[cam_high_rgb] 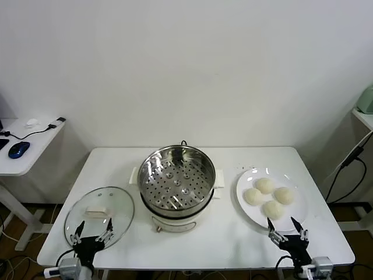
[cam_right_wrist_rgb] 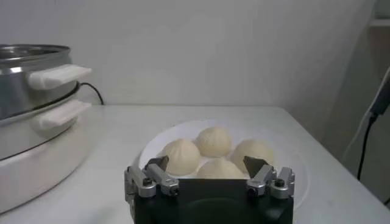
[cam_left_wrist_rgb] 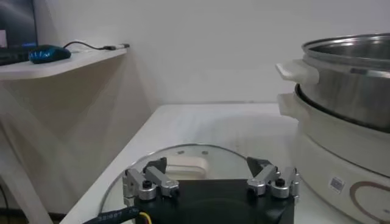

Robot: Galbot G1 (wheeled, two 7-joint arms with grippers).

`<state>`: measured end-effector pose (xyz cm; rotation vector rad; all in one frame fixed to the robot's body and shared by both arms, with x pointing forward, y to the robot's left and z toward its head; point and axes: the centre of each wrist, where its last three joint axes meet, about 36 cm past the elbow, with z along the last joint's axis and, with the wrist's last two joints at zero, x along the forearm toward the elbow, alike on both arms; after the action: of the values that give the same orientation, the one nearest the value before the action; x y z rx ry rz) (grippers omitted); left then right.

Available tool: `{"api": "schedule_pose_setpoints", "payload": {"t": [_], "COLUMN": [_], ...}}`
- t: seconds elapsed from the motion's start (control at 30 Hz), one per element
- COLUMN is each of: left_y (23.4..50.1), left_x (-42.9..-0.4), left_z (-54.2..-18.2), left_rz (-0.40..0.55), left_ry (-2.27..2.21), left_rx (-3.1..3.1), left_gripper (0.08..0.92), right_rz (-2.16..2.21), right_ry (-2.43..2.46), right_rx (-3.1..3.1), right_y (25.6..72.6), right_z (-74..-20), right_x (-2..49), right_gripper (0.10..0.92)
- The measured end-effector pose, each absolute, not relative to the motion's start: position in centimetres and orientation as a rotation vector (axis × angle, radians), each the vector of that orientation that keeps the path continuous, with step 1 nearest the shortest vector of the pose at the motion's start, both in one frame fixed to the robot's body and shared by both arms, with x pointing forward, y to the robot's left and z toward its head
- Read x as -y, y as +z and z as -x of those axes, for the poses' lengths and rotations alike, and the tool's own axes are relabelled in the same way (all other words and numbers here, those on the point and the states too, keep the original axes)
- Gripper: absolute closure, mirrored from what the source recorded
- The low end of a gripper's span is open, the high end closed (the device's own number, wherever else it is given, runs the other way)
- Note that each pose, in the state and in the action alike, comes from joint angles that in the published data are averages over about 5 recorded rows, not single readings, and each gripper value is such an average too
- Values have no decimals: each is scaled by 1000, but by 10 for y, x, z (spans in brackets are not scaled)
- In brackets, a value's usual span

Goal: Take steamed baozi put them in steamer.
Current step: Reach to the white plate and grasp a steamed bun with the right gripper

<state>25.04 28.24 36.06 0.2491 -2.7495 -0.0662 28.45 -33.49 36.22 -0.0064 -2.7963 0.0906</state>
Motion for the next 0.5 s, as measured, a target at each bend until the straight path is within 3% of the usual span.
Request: {"api": "schedule_pose_setpoints", "payload": {"t": [0.27, 0.5], "left_y": [363, 364], "left_x": [-282, -283], "left_z": [-249, -248], "left_rz": [-230, -226], "left_ry": [-76, -78], "left_rx": [2754, 2762], "left_gripper": [177, 177], "right_rz": [-74, -427], "right_ry": [326, 717], "right_rx": [2825, 2737], "right_y": [397, 453], "right_z": [-377, -481], "right_x": [367, 400], "right_gripper": [200, 200]}}
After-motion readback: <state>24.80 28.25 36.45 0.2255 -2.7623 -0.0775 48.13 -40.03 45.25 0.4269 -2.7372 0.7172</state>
